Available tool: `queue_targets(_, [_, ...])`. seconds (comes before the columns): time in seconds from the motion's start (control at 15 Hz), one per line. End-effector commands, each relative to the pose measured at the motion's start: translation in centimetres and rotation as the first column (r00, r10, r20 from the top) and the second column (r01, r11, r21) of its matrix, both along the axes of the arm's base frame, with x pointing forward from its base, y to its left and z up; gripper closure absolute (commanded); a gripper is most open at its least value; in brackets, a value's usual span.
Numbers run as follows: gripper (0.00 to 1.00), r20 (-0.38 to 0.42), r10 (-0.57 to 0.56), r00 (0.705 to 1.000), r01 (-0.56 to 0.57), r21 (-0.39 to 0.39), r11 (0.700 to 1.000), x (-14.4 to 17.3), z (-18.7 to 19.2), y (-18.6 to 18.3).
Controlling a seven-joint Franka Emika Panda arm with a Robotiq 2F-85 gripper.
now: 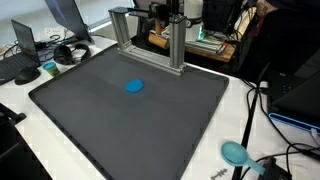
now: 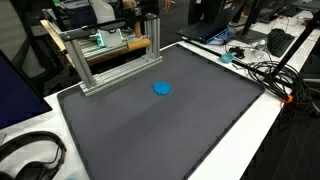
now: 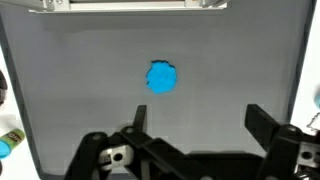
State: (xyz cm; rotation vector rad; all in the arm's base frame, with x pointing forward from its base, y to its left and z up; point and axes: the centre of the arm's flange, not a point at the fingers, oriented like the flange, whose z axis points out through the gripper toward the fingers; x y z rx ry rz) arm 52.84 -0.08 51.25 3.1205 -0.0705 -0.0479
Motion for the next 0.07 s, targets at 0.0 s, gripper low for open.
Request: queue_targets(0.0, [0.0,0.0,0.0,1.0,0.0,0.0,1.0,0.0,0.0,0.0])
